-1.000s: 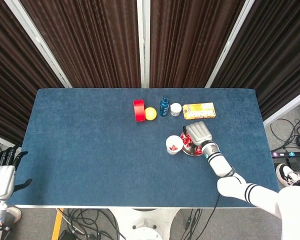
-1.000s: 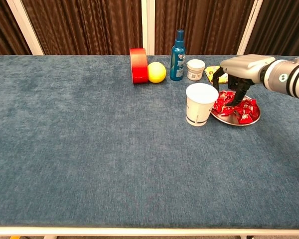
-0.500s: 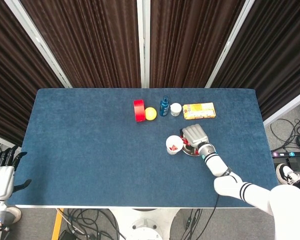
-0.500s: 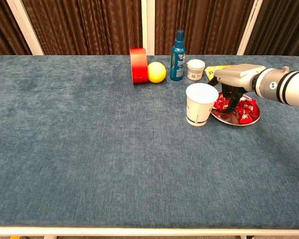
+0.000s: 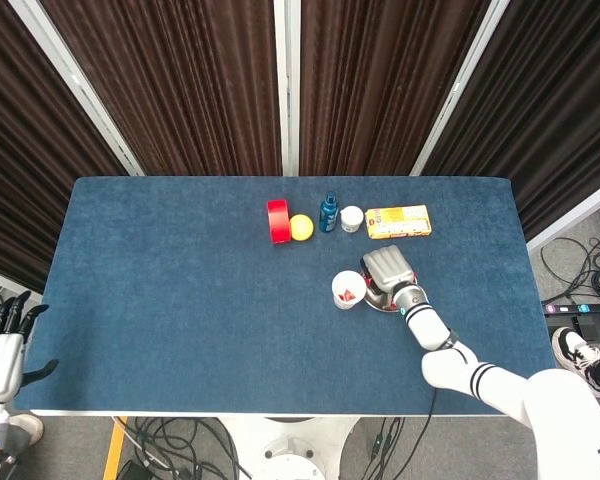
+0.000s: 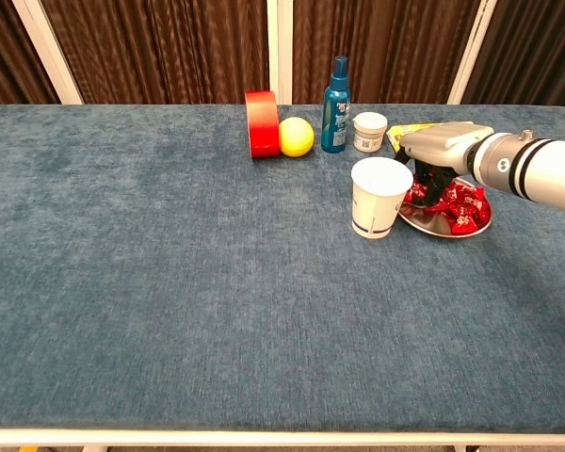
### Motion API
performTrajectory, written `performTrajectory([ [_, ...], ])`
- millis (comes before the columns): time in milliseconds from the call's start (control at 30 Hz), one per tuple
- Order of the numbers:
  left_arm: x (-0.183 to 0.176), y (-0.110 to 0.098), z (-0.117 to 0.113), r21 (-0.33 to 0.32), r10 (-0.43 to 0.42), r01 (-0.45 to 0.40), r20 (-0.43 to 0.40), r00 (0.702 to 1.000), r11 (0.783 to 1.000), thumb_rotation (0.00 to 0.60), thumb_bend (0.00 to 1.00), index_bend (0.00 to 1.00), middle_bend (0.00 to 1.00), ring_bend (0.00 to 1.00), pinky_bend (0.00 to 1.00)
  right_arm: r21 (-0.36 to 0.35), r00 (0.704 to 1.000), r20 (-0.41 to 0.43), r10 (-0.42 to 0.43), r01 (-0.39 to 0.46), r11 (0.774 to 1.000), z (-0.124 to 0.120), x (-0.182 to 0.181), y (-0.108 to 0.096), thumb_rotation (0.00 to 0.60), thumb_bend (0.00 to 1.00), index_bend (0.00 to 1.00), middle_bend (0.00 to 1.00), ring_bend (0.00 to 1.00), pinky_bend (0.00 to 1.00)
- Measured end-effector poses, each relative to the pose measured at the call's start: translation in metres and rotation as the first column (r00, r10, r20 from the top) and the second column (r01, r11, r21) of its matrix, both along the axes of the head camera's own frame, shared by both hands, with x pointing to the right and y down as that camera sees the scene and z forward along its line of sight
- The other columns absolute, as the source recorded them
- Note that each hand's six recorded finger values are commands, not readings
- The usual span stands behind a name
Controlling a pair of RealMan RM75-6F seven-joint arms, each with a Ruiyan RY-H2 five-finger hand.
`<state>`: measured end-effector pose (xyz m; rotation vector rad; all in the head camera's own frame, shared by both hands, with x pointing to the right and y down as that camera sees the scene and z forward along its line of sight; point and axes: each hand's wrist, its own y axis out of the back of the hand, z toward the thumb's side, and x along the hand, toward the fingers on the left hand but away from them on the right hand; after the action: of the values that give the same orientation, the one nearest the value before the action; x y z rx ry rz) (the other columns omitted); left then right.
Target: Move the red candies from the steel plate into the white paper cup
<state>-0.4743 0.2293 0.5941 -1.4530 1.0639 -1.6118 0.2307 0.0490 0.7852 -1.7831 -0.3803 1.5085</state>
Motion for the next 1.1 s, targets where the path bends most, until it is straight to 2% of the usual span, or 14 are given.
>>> performTrajectory([
  [167, -0.001, 0.000, 0.000, 0.003, -0.002, 0.002, -0.002, 1.000, 1.000, 0.600, 0.00, 0.26, 0.15, 0.09, 0.13, 0.032, 0.999, 0.024, 0.022, -0.023, 0.999, -0.012, 0.005, -0.007, 0.600, 0.39, 0.69, 0.98, 0.98, 1.00],
  [300, -0.002, 0.000, -0.001, 0.007, -0.001, 0.001, -0.001, 1.000, 1.000, 0.600, 0.00, 0.26, 0.15, 0.09, 0.13, 0.072, 0.996, 0.079, 0.030, -0.036, 0.997, -0.035, 0.005, -0.012, 0.600, 0.39, 0.69, 0.98, 0.98, 1.00],
  [467, -0.001, -0.001, -0.002, 0.010, 0.001, -0.001, 0.000, 1.000, 1.000, 0.600, 0.00, 0.26, 0.15, 0.09, 0.13, 0.125, 0.981, 0.196, 0.000, -0.024, 0.992, -0.081, -0.006, -0.011, 0.600, 0.39, 0.68, 0.98, 0.97, 1.00],
  [633, 0.000, -0.001, -0.003, 0.012, 0.004, -0.004, 0.000, 1.000, 1.000, 0.600, 0.00, 0.26, 0.15, 0.09, 0.13, 0.158, 0.955, 0.288, -0.071, 0.026, 0.987, -0.125, -0.019, -0.002, 0.600, 0.39, 0.65, 0.98, 0.97, 1.00],
  [733, -0.001, 0.000, -0.003, 0.012, 0.003, -0.003, 0.003, 1.000, 1.000, 0.600, 0.00, 0.26, 0.15, 0.09, 0.13, 0.140, 0.952, 0.292, -0.091, 0.051, 0.989, -0.124, -0.022, 0.005, 0.600, 0.39, 0.63, 0.98, 0.97, 1.00],
  [967, -0.002, 0.000, -0.003, 0.007, -0.002, 0.002, 0.008, 1.000, 1.000, 0.600, 0.00, 0.26, 0.15, 0.09, 0.13, 0.086, 0.961, 0.255, -0.110, 0.091, 0.992, -0.097, -0.031, 0.014, 0.600, 0.38, 0.57, 0.98, 0.96, 1.00],
  [1100, -0.003, 0.001, -0.003, 0.007, -0.004, 0.004, 0.007, 1.000, 1.000, 0.600, 0.00, 0.26, 0.15, 0.09, 0.13, 0.072, 0.965, 0.233, -0.119, 0.105, 0.992, -0.088, -0.034, 0.015, 0.600, 0.35, 0.47, 0.98, 0.96, 1.00],
])
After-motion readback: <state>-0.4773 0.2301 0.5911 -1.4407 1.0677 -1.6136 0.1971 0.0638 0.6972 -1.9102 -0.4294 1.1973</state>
